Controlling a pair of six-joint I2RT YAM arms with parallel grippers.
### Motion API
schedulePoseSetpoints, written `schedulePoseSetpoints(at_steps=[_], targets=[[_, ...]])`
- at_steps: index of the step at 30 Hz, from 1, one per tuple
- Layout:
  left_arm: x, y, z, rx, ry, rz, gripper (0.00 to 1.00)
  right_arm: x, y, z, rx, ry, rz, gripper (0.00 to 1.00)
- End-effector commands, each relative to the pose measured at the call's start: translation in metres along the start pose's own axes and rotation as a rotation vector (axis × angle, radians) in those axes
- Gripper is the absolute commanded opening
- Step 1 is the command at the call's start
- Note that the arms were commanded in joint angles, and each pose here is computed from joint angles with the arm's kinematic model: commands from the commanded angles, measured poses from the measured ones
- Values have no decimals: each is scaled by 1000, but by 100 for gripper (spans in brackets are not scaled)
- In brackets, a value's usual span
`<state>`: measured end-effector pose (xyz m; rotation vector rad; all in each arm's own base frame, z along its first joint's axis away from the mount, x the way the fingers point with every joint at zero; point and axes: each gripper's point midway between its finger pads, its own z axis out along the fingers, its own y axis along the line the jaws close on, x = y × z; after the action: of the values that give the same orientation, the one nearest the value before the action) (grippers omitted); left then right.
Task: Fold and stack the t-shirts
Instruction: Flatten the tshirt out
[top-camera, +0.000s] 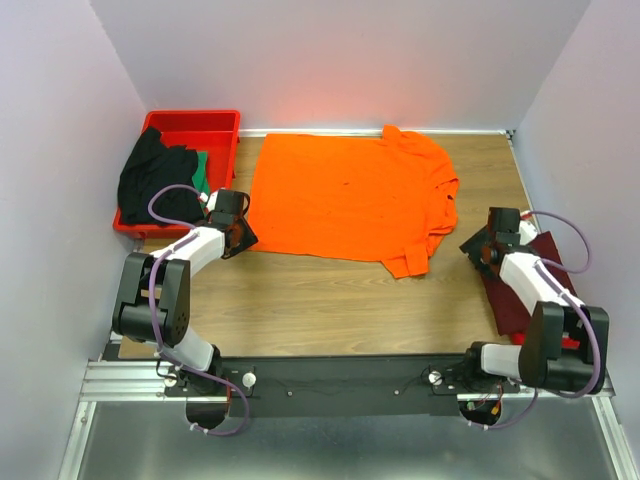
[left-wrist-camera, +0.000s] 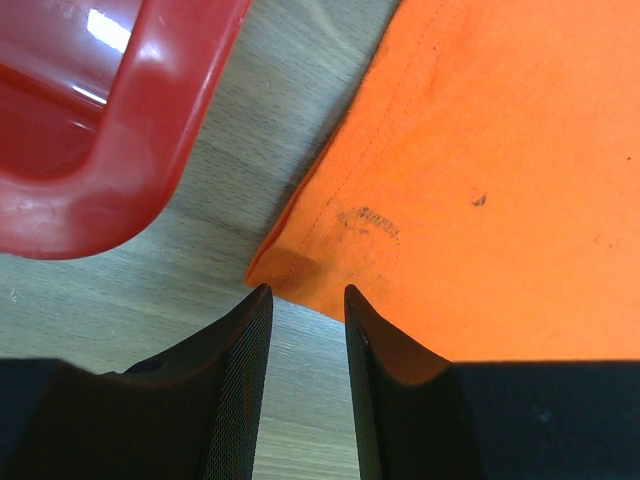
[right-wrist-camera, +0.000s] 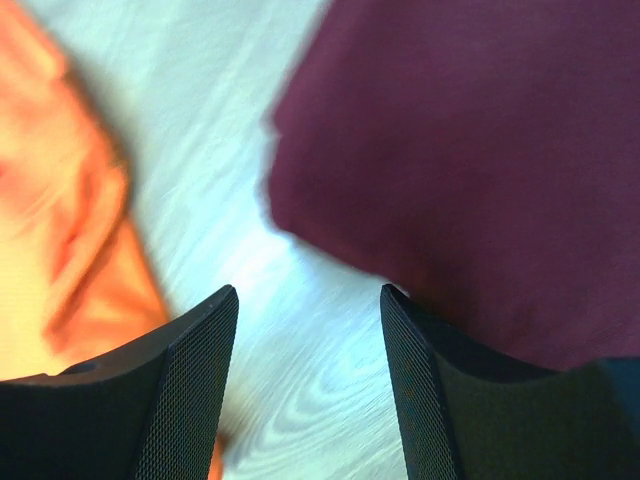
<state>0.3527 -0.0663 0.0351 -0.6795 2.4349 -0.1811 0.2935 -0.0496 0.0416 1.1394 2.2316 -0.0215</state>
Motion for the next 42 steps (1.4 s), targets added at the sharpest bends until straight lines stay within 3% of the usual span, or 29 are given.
schedulePoseSetpoints(at_steps=[1, 11, 21, 42], targets=[[-3, 2, -5, -8, -18, -2, 43, -14, 31, -26, -115, -52, -107, 65], [-5, 4, -4, -29, -17, -3, 42, 28, 110, -67, -166, -127, -499, 59], [-2, 3, 0, -30, 2, 8, 42, 75, 127, -71, -153, -99, -768, 52], [5, 6, 4, -30, 19, 19, 41, 127, 103, -38, -72, 52, -895, 48]])
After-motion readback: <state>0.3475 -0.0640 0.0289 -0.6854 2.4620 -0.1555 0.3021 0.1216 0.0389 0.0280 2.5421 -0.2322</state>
